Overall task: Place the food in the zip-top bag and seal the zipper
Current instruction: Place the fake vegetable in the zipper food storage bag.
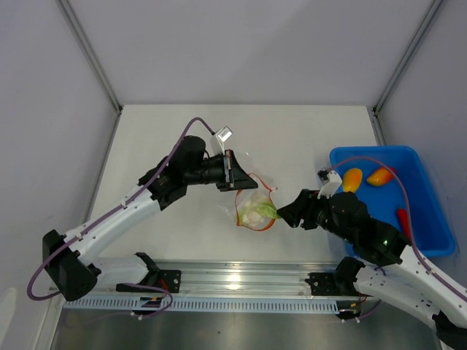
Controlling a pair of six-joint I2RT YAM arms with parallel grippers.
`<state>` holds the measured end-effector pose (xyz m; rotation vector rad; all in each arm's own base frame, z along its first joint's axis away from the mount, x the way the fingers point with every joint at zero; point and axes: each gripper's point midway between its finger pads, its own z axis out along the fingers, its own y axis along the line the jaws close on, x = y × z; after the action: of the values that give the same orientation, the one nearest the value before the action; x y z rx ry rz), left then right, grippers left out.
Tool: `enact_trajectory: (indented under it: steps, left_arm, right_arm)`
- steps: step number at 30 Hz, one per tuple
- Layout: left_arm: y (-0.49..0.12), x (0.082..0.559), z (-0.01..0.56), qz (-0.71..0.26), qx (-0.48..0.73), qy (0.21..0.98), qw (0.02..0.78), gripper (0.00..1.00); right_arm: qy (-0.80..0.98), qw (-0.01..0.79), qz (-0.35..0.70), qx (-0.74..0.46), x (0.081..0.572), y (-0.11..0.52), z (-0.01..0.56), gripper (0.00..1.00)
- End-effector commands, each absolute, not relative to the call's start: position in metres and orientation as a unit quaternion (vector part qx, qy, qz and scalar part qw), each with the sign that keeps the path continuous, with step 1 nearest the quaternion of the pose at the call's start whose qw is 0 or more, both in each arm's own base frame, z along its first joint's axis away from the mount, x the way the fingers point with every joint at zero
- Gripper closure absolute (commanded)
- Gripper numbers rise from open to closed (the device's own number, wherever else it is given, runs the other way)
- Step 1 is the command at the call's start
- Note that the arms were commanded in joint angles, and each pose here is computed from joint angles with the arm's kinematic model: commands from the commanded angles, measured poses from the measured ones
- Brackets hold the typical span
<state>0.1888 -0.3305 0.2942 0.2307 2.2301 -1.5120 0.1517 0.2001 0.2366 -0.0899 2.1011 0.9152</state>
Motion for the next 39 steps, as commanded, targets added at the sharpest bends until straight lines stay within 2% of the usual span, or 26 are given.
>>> enact_trajectory:
  steps: [1,10,18,22,39]
  left_arm:
    - [-0.322,0.19,0.326,-0.558,0.078,0.782,0.267,0.99]
    - [-0.313,0.197,0.339,-0.554,0.05,0.774,0.303,0.99]
    - [-0.316,0.199,0.34,-0.559,0.044,0.773,0.298,0.99]
    - [-0.319,0.196,0.343,-0.569,0.045,0.768,0.291,1.0]
    - [-0.322,0.186,0.346,-0.595,0.051,0.757,0.265,1.0]
  right_arm:
    - [0.851,0.387,0.354,-0.003,0.148,0.194,0.229,0.38]
    - [0.857,0.352,0.376,0.018,0.142,0.204,0.207,0.44]
    - [0.842,0.343,0.416,0.021,0.144,0.222,0.2,0.51]
    - [0.826,0.353,0.439,0.033,0.15,0.231,0.205,0.57]
    - [0.793,0.395,0.461,0.056,0.172,0.241,0.205,0.63]
